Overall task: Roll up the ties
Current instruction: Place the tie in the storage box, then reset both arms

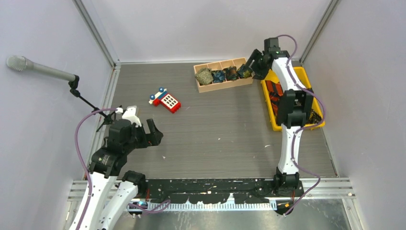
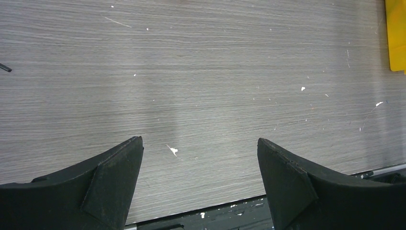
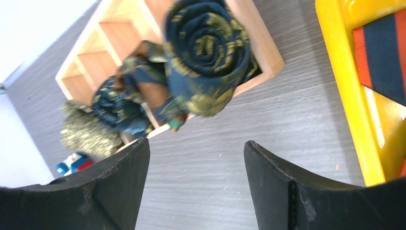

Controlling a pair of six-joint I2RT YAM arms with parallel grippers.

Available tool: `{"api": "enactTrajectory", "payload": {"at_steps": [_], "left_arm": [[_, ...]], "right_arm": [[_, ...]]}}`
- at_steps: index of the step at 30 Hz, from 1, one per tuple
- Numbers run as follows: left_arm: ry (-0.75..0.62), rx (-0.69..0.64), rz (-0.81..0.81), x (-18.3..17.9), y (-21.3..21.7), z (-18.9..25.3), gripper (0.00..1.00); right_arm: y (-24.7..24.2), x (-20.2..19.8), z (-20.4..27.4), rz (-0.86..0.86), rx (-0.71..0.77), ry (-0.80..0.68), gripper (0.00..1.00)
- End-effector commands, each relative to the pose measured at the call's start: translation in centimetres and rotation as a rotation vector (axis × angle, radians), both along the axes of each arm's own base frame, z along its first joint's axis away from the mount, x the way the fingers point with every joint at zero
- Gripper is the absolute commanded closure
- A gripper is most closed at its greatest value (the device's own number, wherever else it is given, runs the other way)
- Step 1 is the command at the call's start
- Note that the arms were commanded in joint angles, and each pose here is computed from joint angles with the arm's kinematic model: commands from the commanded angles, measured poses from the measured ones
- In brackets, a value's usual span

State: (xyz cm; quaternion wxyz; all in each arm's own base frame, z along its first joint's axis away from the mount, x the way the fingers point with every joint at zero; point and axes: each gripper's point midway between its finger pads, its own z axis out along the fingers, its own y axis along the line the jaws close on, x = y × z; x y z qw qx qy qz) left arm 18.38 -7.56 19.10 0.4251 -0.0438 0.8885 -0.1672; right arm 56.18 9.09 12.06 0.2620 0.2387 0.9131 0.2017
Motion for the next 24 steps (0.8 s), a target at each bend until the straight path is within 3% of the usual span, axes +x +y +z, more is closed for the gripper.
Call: {"api": "enactTrajectory", "payload": {"at_steps": [1,8,14,19,24], "left_arm": [[-0.064,-0.002,0.001,0.8,0.0,1.0,0.09],[-0.080,-0.004,0.005,0.6,0.2,1.3,0.09],[-0.085,-0.006,0.003,0.6,0.1,1.4,0.09],[-0.081,-0.005,-0.001,0.6,0.1,1.3,0.09],[-0.083,-0.003,0.008,0.6,0.2,1.3,0.09]], "right_arm": [[0.4,-1.8,13.8,0.050,-0.012,-0.272,0.22],[-0.9,-7.7,23.6,-0.015,-0.061,-0.495,0.20],[-2.7,-14.3,27.6,-0.091,-0.081,-0.708,0.13],[-3.4,-19.3,27.2,-0.139,-0.055,-0.800,0.12],[-4.8,-23.0,23.8,-0.204,-0.084,-0.779,0.12]]}}
